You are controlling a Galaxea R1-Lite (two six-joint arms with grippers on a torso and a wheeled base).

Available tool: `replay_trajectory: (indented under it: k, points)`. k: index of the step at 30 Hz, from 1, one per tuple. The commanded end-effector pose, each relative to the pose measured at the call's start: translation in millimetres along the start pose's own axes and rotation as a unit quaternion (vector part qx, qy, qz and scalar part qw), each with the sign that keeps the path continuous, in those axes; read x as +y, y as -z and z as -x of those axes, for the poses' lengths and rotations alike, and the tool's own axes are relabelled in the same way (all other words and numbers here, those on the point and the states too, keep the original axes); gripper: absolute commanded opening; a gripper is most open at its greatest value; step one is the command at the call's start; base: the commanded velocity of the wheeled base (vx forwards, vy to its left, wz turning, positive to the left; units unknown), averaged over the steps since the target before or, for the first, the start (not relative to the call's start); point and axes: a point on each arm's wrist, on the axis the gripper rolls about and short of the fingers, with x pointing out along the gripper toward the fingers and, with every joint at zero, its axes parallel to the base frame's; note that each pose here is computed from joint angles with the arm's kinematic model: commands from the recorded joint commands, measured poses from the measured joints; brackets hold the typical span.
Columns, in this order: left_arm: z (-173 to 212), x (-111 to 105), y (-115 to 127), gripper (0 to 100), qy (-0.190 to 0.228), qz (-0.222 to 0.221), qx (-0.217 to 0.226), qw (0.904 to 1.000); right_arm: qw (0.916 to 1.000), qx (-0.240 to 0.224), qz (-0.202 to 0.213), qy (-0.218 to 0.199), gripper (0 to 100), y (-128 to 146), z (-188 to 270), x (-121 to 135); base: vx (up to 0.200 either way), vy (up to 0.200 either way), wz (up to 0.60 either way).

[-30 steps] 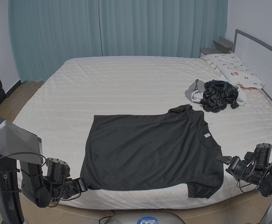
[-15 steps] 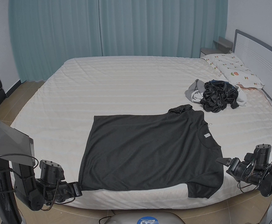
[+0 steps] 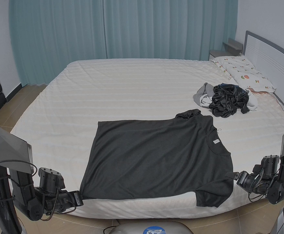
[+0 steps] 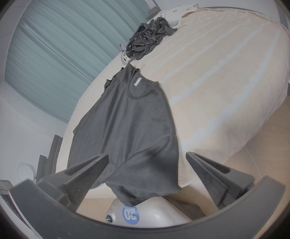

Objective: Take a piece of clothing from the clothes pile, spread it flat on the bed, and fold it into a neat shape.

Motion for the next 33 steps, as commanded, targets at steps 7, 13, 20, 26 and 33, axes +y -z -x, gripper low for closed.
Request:
replay_trajectory:
  k: [7,13,20,26,33]
  points:
    - [-4,2,2,0,-0.003,0.001,0.006,1.0,0.9993,0.036,-0.012,-0.006,0,7,-14,-11,0.0,0.0,0.0]
    - [-5,3,2,0,-0.008,0.003,0.009,0.9999,0.9995,0.024,-0.02,0.0,0,0,-24,-19,0.0,0.0,0.0]
    - [-4,4,3,0,-0.01,0.004,0.01,0.9999,0.9993,0.02,-0.002,0.031,0,-2,-10,-36,0.0,0.0,0.0]
    - [-4,4,3,0,-0.009,0.004,0.01,0.9999,0.9995,0.012,0.005,0.03,0,-7,-3,-45,0.0,0.0,0.0]
    - [-4,4,2,0,-0.009,0.005,0.008,0.9999,0.9981,0.05,-0.001,-0.034,100,-2,3,-39,0.0,0.0,0.0]
